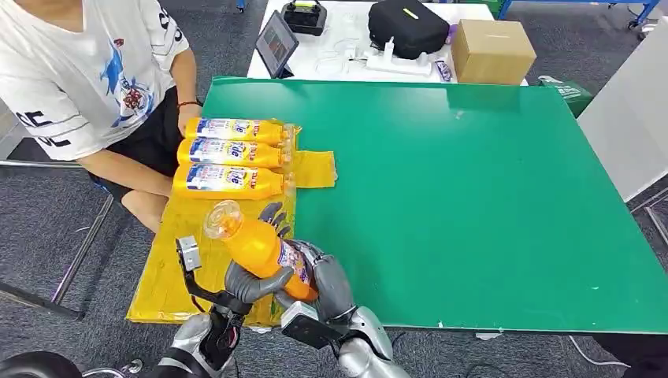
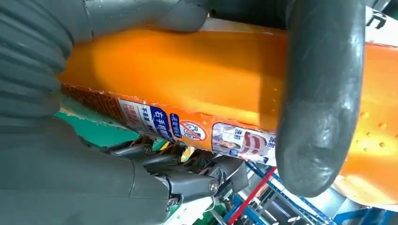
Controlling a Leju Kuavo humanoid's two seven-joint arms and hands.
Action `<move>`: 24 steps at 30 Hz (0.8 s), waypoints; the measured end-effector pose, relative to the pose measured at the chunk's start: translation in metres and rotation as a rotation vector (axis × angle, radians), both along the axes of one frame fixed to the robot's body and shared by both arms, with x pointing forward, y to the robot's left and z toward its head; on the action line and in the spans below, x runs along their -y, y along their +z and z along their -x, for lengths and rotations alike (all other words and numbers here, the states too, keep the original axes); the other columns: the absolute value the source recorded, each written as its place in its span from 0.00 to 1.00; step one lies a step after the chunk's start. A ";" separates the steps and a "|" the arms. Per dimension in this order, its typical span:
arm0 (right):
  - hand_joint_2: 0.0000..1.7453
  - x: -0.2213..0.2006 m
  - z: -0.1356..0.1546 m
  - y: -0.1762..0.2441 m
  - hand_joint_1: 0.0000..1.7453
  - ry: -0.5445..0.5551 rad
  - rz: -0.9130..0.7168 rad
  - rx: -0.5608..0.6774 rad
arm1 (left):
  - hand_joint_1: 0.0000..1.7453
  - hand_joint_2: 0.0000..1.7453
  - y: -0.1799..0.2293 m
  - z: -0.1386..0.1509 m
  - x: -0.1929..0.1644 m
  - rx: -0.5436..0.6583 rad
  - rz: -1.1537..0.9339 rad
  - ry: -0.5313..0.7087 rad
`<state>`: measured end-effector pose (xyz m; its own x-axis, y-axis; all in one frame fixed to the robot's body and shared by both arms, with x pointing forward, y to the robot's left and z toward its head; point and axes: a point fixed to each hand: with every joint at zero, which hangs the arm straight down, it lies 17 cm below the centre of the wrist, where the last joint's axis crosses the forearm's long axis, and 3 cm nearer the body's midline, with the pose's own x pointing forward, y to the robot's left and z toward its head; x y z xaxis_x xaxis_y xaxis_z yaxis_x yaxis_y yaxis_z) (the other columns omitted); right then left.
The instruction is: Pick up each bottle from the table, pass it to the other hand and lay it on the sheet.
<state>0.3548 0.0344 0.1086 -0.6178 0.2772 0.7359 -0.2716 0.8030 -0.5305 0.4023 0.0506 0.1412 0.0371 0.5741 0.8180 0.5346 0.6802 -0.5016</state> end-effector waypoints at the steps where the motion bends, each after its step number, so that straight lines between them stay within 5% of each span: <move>1: 1.00 0.000 0.000 -0.001 1.00 0.002 0.003 -0.001 | 1.00 1.00 0.000 0.000 -0.001 -0.001 0.000 0.002; 13: 1.00 0.000 -0.004 -0.004 0.97 -0.020 0.041 0.004 | 1.00 1.00 0.000 -0.001 -0.003 -0.002 -0.005 0.023; 14: 1.00 0.000 -0.005 -0.003 0.88 -0.023 0.048 0.009 | 1.00 1.00 0.001 -0.001 -0.004 -0.001 -0.005 0.026; 16: 1.00 0.000 -0.006 -0.002 0.00 -0.028 0.057 0.019 | 1.00 1.00 0.003 -0.002 -0.005 0.002 -0.005 0.031; 18: 1.00 -0.001 -0.007 -0.003 0.00 -0.031 0.074 0.021 | 1.00 1.00 0.005 -0.004 -0.006 0.007 -0.006 0.038; 19: 0.00 -0.002 -0.007 -0.004 0.00 -0.033 0.081 0.021 | 1.00 1.00 0.007 -0.005 -0.006 0.011 -0.010 0.045; 24: 0.00 -0.002 -0.009 -0.002 0.00 -0.052 0.073 0.014 | 1.00 1.00 0.016 -0.012 -0.010 0.048 -0.064 0.118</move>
<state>0.3642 0.0362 0.1068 -0.6113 0.3616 0.7040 -0.2224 0.7752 -0.5913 0.4138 0.0608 0.1577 -0.0675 0.5185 0.8524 0.4717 0.7694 -0.4307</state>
